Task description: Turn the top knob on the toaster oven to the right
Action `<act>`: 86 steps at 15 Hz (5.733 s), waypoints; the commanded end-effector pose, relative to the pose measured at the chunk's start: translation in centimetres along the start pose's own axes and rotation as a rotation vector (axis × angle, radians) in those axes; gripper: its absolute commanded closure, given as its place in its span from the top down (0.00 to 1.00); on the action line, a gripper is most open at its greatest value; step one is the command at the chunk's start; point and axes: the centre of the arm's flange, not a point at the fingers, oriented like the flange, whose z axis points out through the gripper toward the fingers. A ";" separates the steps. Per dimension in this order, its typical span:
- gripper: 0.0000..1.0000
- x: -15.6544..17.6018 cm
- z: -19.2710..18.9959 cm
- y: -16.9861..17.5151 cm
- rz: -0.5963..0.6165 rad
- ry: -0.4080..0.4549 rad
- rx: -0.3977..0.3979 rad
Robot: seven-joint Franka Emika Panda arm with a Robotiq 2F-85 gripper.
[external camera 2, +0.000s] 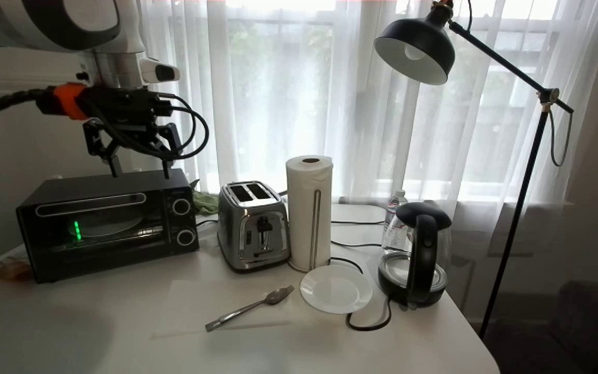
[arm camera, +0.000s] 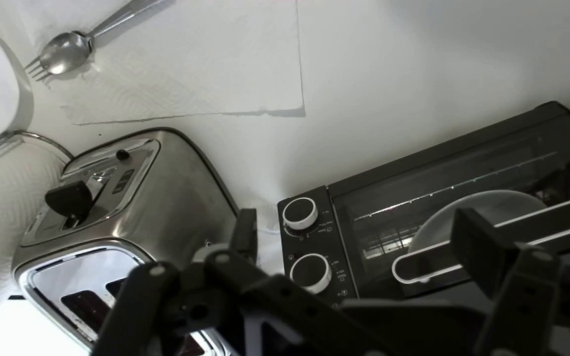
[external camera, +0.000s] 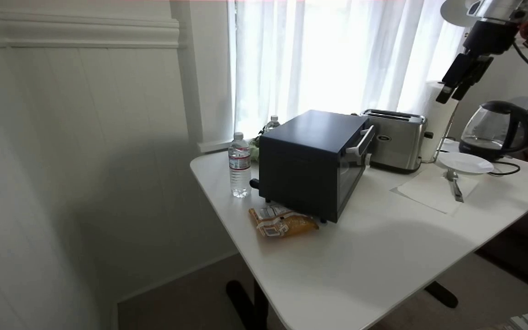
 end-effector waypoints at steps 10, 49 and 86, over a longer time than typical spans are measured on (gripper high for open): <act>0.59 6.7 7.1 1.6 0.013 0.101 0.007; 0.00 12.2 15.8 3.5 -0.263 0.161 0.012; 0.00 10.0 7.5 0.4 -0.197 0.011 0.089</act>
